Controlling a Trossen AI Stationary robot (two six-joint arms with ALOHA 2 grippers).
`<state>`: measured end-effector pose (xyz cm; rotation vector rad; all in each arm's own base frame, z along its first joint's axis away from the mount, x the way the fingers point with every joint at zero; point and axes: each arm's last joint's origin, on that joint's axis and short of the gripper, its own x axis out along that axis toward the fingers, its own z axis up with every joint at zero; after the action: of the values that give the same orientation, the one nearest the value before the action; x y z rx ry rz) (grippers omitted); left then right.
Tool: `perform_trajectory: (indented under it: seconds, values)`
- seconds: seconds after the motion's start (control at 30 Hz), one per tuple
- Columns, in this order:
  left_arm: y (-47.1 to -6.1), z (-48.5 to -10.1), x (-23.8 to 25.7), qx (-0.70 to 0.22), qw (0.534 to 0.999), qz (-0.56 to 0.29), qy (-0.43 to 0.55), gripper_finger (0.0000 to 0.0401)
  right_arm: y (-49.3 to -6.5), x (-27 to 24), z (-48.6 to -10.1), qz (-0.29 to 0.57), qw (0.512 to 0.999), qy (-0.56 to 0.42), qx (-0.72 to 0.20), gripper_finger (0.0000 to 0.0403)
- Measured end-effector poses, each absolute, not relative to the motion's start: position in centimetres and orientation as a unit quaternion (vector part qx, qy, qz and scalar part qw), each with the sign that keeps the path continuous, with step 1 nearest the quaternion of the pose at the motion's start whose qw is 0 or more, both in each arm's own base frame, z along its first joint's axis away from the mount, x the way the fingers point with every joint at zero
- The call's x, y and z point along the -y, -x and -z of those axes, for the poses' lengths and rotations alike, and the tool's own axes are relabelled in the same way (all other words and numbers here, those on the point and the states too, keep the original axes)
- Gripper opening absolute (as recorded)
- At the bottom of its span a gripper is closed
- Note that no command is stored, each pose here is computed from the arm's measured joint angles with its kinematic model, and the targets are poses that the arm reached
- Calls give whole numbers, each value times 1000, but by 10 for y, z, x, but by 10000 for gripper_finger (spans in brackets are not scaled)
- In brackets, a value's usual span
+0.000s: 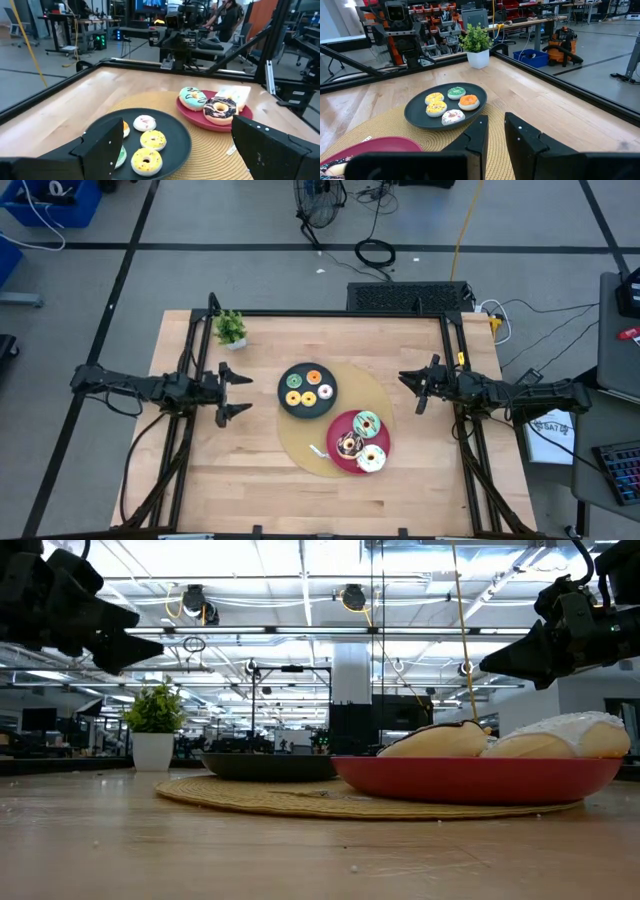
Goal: Pick & Place donuts
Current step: Return to Home Position
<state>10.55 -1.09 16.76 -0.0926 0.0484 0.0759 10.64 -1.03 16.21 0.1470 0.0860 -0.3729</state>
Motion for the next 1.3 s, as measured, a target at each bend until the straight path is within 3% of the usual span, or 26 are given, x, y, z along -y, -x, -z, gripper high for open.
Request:
perform_trajectory:
  seconds: [1.3]
  values:
    - [-106,-160,11,-40,997,-41,59,365,-106,10,-162,185,979,-73,-43,55]
